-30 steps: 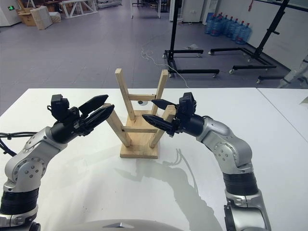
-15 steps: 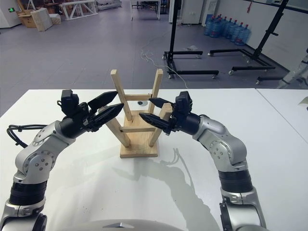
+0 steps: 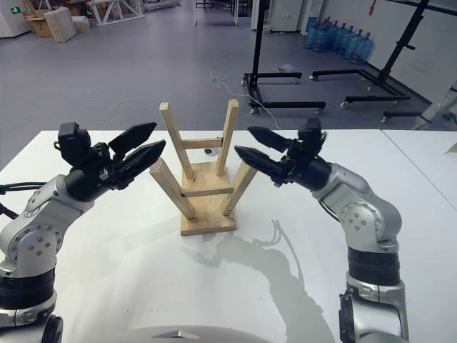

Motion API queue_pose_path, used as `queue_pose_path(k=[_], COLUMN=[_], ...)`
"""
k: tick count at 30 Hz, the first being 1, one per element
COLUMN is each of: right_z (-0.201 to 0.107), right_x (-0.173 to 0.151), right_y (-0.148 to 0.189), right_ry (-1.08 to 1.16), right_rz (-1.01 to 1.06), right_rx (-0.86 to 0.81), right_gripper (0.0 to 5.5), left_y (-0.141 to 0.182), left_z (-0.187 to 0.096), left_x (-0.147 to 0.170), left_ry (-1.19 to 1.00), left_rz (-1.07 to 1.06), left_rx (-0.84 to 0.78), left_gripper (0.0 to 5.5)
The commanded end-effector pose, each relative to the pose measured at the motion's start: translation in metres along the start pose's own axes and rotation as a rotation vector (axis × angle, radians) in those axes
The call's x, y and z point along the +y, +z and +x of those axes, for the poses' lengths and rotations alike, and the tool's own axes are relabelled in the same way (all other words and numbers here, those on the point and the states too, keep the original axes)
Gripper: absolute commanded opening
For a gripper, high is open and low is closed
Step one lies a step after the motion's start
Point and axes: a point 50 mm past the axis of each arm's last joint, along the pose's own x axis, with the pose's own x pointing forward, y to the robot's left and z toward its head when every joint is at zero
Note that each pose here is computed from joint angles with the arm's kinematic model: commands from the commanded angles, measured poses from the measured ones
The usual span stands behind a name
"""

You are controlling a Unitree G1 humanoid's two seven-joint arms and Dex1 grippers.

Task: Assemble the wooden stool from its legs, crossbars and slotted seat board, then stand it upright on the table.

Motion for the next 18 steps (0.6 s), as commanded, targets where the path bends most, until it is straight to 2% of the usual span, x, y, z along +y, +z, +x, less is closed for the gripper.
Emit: queue_pose_path(k=[1,5,8,10,13,18], right_z=[0.004,0.017,0.027,0.029,0.024,0.010], right_x=[-0.025,-0.058,-0.057,-0.043,-0.010,0.049], right_y=[0.009,-0.023,-0.066,-0.081,-0.086,-0.085], right_ry=[-0.185,-0.425,-0.394,-0.315,-0.174,0.045], right_rz=[-0.018,-0.069,-0.148,-0.175,-0.167,-0.153], right_rx=[-0.068,0.045,0.231,0.284,0.301,0.387], right_gripper=[4.33,4.33,4.33,4.33,4.33,4.33], left_y=[0.007,0.011,0.016,0.011,0.007,0.025], left_z=[-0.005,-0.010,-0.017,-0.025,-0.055,-0.099], left_x=[-0.004,-0.003,0.002,0.003,0.007,0.015], left_ry=[0.032,0.080,0.142,0.165,0.282,0.501], left_rz=[0.027,0.046,0.062,0.052,0.055,0.121], left_rx=[-0.010,-0.032,-0.039,0.002,0.073,0.057], left_gripper=[3.37,3.37,3.37,3.37,3.37,3.37])
